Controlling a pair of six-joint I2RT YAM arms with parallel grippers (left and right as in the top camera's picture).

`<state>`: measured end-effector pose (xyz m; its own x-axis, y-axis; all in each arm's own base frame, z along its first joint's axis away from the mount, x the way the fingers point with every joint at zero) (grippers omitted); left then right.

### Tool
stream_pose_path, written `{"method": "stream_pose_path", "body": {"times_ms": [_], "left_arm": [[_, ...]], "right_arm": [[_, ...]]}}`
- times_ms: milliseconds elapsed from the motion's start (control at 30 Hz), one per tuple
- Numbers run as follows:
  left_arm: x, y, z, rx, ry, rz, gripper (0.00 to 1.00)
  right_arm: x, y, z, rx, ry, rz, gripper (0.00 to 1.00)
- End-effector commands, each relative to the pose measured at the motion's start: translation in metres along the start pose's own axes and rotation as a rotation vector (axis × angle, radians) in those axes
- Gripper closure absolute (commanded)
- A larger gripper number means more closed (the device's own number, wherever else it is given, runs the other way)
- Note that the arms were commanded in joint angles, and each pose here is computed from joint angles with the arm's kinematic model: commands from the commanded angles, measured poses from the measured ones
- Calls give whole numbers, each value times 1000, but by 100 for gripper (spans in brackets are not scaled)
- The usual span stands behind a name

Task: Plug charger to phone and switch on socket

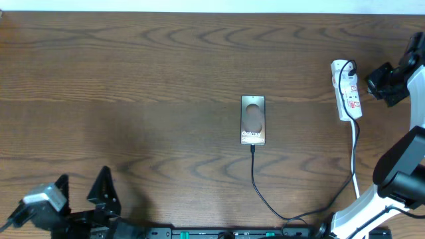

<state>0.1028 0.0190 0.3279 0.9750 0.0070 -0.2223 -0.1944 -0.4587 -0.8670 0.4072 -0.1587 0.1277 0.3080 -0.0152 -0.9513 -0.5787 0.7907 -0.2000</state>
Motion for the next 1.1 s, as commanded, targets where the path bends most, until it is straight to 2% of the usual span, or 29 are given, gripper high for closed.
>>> {"method": "stream_pose_path", "body": {"times_ms": [0,100,200,333,533,1067], "left_arm": [[-17,-6,13,-45,-45,-94,6],[-37,-9,22,-82,-51,-189,6],[-43,-7,27,-83,-90,-192,6],[-43,3,34,-70,-138,-156,6],[-45,42,57,-12,-246,16,5],[-46,43,58,-18,-248,16,6]], "right_arm": [[6,-11,9,82,-37,-12,99],[19,-11,14,118,-61,9,99],[30,-12,17,142,-69,16,99],[40,-13,23,162,-100,26,99],[52,-13,32,176,-118,27,99],[80,-13,36,191,-115,32,99]]}}
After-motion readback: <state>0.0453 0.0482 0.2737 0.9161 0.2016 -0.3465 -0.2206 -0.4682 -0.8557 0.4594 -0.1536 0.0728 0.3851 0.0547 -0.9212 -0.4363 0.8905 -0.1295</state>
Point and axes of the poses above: each gripper's point midway between its finger pads, its own x axis out along the fingers, its own z axis along the line the jaws close on, y = z × x, the point moved 2 cm from there along -x, back along the fingers, and after that the axes turned 6 degrees about -x, right-handed, at the moved point
